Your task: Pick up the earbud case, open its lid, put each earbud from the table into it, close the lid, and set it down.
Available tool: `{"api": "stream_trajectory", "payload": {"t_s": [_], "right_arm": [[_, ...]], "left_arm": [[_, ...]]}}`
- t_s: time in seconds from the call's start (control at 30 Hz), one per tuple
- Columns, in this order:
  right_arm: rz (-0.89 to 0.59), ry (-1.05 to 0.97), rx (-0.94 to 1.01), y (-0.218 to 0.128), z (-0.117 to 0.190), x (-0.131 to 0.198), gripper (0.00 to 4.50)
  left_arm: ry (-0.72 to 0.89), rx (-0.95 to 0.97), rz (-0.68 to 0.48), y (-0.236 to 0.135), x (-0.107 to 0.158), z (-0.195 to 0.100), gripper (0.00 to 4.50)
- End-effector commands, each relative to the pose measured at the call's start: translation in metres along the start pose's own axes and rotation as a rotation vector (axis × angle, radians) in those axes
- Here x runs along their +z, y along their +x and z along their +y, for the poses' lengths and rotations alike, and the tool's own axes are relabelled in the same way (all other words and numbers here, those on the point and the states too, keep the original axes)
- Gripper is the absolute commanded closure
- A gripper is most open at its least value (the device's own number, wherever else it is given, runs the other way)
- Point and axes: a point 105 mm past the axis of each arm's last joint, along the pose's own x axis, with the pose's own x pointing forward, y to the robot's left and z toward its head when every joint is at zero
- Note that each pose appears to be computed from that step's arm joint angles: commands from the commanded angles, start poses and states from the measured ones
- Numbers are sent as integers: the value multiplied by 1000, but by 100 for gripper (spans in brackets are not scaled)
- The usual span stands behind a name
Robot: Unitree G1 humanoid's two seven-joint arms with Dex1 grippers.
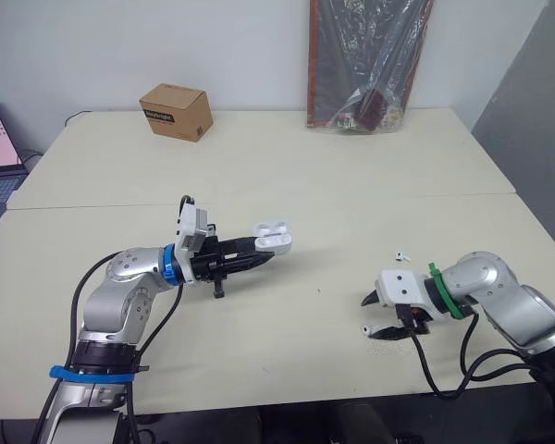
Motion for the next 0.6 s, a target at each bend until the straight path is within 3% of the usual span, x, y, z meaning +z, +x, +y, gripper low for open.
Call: {"api": "stream_trajectory", "payload": {"t_s": [0.03, 0.6], "right_arm": [[18, 5, -38, -12, -5, 15, 136], [29, 75, -147, -21, -26, 25, 136]], "left_arm": [[34, -4, -23, 1, 8, 0, 372], [37, 3, -23, 1, 7, 1, 372]]}}
